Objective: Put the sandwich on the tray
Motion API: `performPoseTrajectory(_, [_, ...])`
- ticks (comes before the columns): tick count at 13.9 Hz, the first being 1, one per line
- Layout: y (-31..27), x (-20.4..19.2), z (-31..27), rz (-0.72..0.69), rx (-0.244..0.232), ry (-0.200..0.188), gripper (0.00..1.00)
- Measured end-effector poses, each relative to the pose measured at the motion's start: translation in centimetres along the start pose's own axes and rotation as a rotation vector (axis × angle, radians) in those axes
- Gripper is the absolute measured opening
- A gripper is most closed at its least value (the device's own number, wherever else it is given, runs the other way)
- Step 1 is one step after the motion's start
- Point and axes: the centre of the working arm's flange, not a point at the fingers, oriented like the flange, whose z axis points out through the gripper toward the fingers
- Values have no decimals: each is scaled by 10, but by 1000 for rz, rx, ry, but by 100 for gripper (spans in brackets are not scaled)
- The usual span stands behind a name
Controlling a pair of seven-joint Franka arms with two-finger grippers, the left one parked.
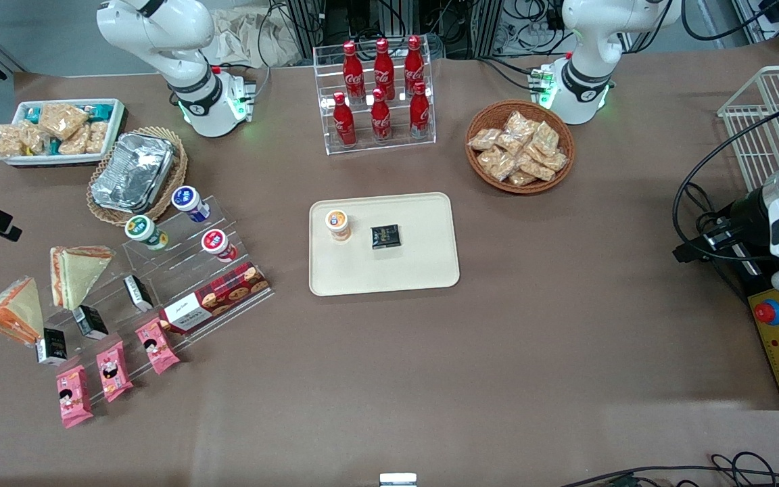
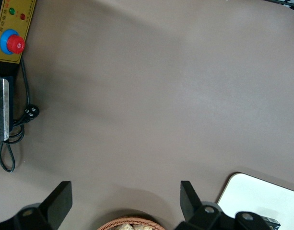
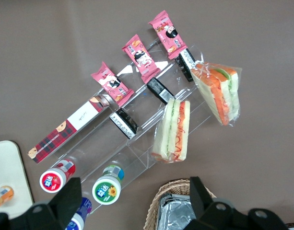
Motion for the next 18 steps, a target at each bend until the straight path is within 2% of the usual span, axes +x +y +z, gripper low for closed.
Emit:
performPoseTrajectory(7, [-18,3,6,-58,-1,-9,100])
performPoseTrajectory(9, [-13,6,9,-119,-22,-5,100])
performPoseTrajectory(11, [9,13,15,-249,-49,7,100])
performPoseTrajectory(14, [72,21,28,-408,-81,31,100])
performPoseTrajectory(18, [134,25,54,-445,-69,42,100])
